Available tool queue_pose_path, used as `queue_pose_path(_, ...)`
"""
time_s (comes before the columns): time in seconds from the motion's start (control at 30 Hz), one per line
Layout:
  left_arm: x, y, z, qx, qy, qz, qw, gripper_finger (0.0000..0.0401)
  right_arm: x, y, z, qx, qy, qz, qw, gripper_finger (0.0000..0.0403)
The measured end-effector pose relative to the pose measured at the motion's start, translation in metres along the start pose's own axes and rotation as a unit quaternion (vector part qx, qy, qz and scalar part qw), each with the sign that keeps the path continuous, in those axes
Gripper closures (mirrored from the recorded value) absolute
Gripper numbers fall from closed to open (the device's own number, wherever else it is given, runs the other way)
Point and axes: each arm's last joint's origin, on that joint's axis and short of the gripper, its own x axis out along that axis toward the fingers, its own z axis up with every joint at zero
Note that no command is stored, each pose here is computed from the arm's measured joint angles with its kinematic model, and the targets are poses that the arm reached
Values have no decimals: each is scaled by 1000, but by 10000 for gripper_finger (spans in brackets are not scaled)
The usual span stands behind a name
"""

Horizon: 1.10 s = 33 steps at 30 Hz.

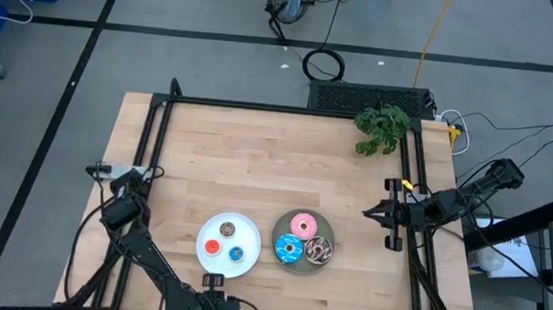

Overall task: Pick & Place donuts
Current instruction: Put the small white donut on the white plate

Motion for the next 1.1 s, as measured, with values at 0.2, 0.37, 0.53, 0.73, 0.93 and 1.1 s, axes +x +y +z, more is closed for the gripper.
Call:
queue_pose_path(0.2,1,0,0,0,-2,1,1000,270,0,0,0,0,0,0,1000,403)
queue_pose_path(0.37,8,2,-3,1,1,5,1000,270,0,0,0,0,0,0,1000,403)
queue_pose_path(0.53,11,2,-3,4,-6,3,1000,270,0,0,0,0,0,0,1000,403)
queue_pose_path(0.73,13,1,-2,15,-23,-2,1000,270,0,0,0,0,0,0,1000,403)
queue_pose_path(0.93,27,3,-6,13,-30,-12,999,270,0,0,0,0,0,0,1000,403)
queue_pose_path(1.1,27,4,-5,13,-28,-13,999,270,0,0,0,0,0,0,1000,403)
